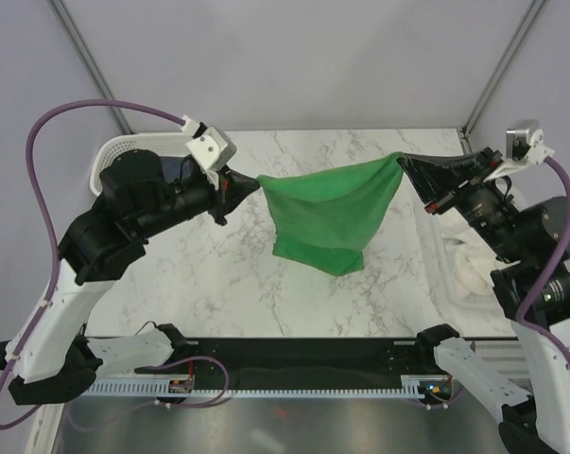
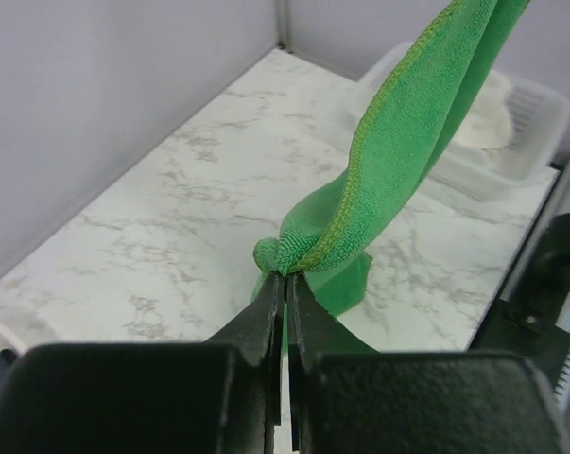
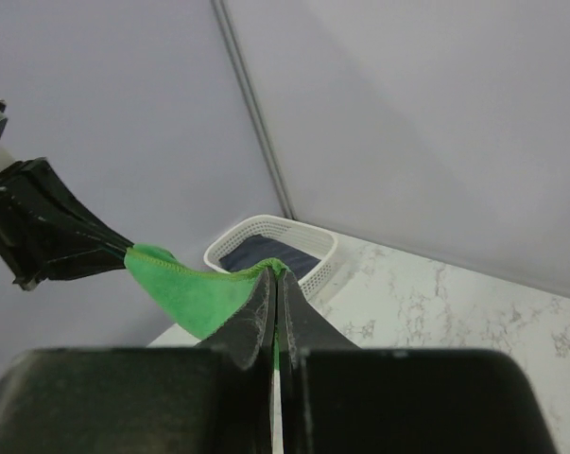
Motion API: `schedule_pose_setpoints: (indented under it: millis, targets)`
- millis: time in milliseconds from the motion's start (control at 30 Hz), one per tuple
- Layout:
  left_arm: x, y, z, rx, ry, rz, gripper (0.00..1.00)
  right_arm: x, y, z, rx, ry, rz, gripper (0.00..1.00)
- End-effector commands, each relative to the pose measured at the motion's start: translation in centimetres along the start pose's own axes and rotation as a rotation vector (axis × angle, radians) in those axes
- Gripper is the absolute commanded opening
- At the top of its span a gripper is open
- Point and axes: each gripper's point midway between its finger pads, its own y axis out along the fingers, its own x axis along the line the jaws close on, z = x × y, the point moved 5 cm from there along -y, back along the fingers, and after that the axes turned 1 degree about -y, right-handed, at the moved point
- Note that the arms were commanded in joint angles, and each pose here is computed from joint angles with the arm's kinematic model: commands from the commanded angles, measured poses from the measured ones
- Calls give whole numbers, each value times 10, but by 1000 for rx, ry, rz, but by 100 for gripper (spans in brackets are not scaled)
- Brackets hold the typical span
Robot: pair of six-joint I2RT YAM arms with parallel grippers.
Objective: Fold and stack the towels
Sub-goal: Flatten out the crumpled towel
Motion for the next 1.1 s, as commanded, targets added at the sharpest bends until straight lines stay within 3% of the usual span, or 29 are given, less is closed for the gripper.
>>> schedule_pose_setpoints:
  millis: [0,367,667,1067]
  targets:
    - [-31,-19,1,-8,-104,195,2,18,-13,4,1,49,-103,0]
    - [-55,-84,-53,-198,-156,365,2,69,-65,-59,-195,88,-225,0]
    - [-50,-86,-70,-218,-157,329,2,80,-67,-93,-326,117,-249,0]
    - [-52,-77,-60,-176,-169,344,2,79,-73,-56,-218,148,-300,0]
